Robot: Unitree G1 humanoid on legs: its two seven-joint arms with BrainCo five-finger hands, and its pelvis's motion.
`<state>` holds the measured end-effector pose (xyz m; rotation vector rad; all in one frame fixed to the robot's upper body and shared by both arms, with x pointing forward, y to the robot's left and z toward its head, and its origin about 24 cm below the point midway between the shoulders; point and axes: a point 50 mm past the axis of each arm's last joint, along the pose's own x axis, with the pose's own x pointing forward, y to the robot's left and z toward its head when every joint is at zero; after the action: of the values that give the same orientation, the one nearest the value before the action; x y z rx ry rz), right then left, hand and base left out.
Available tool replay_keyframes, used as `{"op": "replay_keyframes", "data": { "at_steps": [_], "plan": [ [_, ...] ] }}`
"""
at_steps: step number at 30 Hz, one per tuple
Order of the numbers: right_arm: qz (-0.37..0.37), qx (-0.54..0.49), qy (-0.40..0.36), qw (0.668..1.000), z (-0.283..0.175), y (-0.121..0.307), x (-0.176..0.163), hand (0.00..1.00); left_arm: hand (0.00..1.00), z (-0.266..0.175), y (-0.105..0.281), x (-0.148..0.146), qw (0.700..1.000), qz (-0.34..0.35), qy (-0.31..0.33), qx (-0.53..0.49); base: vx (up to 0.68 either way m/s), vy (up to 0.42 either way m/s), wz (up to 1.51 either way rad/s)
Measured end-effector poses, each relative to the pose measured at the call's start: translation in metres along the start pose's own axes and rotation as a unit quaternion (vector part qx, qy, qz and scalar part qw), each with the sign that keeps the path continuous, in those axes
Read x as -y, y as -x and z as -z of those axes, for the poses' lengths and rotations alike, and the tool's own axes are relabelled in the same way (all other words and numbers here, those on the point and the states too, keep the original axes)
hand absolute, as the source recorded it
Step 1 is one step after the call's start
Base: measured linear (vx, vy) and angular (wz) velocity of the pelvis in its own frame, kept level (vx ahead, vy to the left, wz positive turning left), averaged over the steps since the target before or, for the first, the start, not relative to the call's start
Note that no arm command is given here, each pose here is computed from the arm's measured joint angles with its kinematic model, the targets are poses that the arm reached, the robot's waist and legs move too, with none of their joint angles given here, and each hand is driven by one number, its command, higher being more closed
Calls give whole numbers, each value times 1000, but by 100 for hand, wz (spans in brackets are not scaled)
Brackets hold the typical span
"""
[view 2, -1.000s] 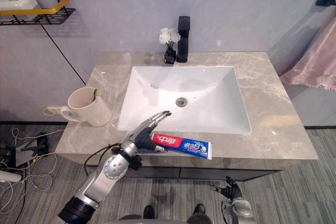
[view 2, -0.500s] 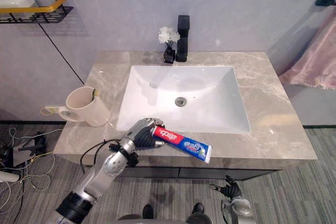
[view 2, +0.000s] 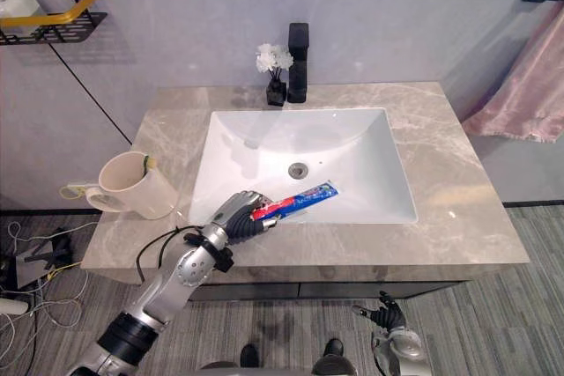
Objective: Organize washtable
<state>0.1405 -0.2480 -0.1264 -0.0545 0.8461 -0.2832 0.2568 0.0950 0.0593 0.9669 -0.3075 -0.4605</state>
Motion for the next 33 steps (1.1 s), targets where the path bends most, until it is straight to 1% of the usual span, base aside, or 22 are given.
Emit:
{"op": "replay_keyframes", "data": {
  "at_steps": [7, 9, 13, 15, 18, 20, 22, 23, 25, 26, 28, 31, 33],
  "plan": [
    [38, -1, -51, 998, 3, 2, 12, 0, 100, 3, 5, -1, 999, -22, 24, -12, -7, 0, -2],
    [60, 0, -75, 995, 5, 4, 19, 0, 100, -1, 8, -1, 999, -35, 37, -10, -9, -5, -2],
    [107, 10, -122, 987, 6, 9, 40, 0, 100, -14, 7, -4, 996, -60, 63, 7, -19, 3, -6],
    [152, 12, -166, 974, 10, 13, 58, 0, 100, -23, 6, -9, 992, -85, 87, 20, -4, 16, -8],
    [204, 32, -206, 956, 8, 21, 82, 0, 100, -28, 5, -21, 985, -125, 112, 30, -11, 4, -3],
    [240, 56, -230, 941, 3, 28, 100, 0, 100, -32, 6, -29, 981, -146, 123, 38, -22, 1, -5],
    [280, 104, -249, 921, -14, 38, 123, 0, 100, -33, 6, -35, 975, -167, 137, 42, -24, -2, -12],
    [287, 119, -256, 916, -20, 41, 128, 0, 100, -33, 6, -36, 974, -171, 139, 41, -24, -7, -9],
    [324, 192, -275, 884, -44, 59, 151, 0, 100, -33, 7, -40, 971, -183, 147, 41, 0, 0, 0],
    [330, 212, -279, 877, -50, 64, 156, 0, 100, -33, 7, -41, 970, -186, 149, 42, 0, 0, 0],
    [350, 291, -274, 847, -80, 86, 169, 0, 100, -34, 9, -50, 965, -207, 155, 45, 0, 0, 0],
    [351, 366, -255, 823, -113, 107, 177, 0, 100, -34, 12, -57, 962, -222, 151, 48, -9, 3, -13],
    [354, 437, -226, 795, -144, 128, 183, 0, 100, -33, 14, -60, 961, -229, 148, 47, -8, -3, -19]
  ]
}}
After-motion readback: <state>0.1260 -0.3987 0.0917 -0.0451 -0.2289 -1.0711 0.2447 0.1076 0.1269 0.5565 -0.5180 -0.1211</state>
